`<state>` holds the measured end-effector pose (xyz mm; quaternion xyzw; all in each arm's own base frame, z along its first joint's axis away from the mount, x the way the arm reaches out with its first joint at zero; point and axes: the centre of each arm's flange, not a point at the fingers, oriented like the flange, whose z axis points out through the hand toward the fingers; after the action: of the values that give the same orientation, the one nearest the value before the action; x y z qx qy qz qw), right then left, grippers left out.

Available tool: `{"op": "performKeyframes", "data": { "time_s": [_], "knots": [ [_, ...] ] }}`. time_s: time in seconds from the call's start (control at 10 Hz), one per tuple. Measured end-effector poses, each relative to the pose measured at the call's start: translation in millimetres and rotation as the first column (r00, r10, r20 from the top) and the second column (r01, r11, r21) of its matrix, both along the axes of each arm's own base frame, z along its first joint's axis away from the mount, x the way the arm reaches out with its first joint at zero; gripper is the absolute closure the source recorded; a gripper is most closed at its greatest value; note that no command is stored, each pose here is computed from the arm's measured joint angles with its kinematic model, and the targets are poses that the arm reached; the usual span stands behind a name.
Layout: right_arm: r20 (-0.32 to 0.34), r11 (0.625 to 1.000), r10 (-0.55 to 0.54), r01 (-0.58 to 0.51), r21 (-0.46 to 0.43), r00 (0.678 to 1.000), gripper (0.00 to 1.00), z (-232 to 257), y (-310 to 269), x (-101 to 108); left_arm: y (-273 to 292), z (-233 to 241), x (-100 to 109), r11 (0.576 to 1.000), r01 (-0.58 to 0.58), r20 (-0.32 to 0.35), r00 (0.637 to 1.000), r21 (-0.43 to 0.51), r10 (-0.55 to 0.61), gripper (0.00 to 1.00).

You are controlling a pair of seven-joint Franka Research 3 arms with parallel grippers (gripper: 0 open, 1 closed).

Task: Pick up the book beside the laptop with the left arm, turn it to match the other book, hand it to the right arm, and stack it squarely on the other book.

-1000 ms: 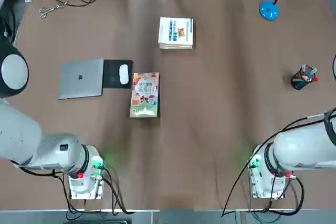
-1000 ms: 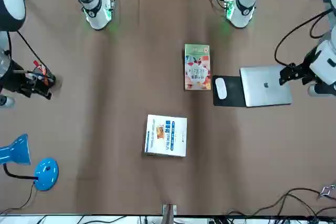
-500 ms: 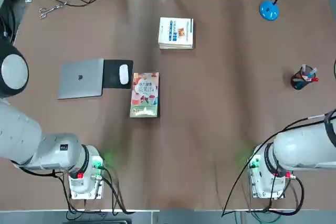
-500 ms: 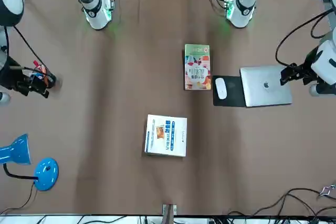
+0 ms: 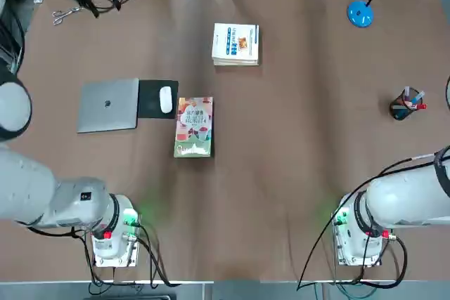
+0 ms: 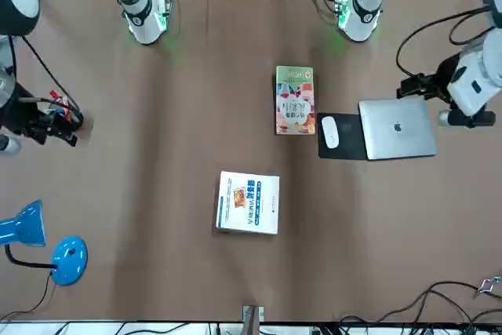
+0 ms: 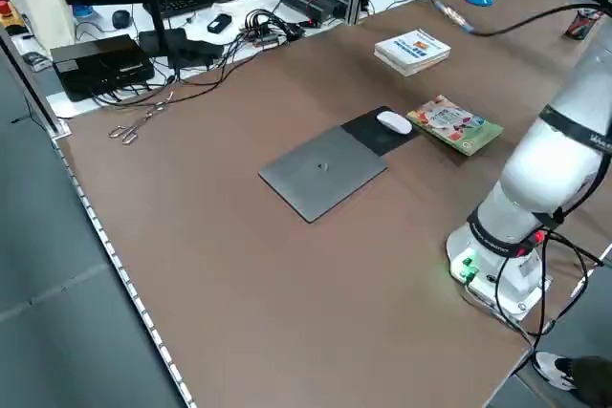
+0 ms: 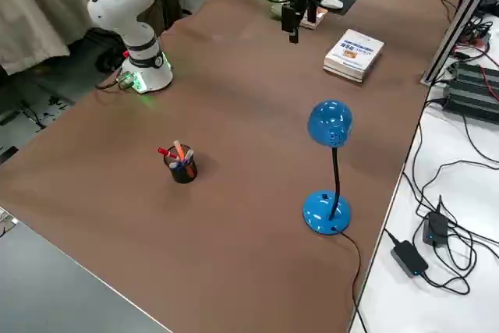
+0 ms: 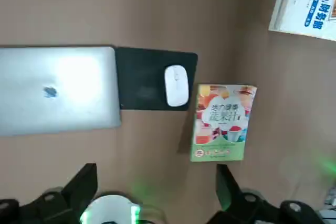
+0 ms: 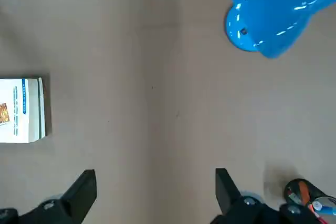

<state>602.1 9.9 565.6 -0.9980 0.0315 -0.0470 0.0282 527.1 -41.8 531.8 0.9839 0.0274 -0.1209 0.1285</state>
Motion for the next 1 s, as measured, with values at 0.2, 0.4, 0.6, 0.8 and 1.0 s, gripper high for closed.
{"op": "performKeyframes", "data": {
  "time_s": [0.2, 0.4, 0.6, 0.8, 1.0],
  "knots": [
    [0.038, 0.998, 0.067, -0.067, -0.018, 0.997, 0.0, -20.6, 40.9, 15.6, -5.6, -59.6, -55.6, 0.997, -0.024, -0.038, 0.999, -0.079, 0.021, 0.0],
    [0.07, 0.993, 0.117, -0.116, -0.025, 0.991, 0.0, -56.4, 75.5, 35.3, -5.5, -118.6, -115.2, 0.987, -0.046, -0.051, 0.998, -0.154, 0.039, 0.0],
    [0.072, 0.993, 0.115, -0.113, -0.027, 0.991, 0.0, -89.0, 76.5, 50.6, -2.8, -164.0, -161.5, 0.968, -0.092, -0.069, 0.995, -0.235, 0.077, 0.0],
    [0.066, 0.992, 0.123, -0.121, -0.027, 0.99, 0.0, -92.0, 81.2, 50.7, 3.3, -206.9, -189.9, 0.927, -0.128, -0.067, 0.991, -0.353, 0.112, 0.0],
    [0.066, 0.987, 0.159, -0.157, -0.026, 0.985, 0.0, -91.8, 103.7, 47.1, 3.9, -242.5, -207.6, 0.884, -0.139, -0.055, 0.99, -0.446, 0.128, 0.0]
  ]
}}
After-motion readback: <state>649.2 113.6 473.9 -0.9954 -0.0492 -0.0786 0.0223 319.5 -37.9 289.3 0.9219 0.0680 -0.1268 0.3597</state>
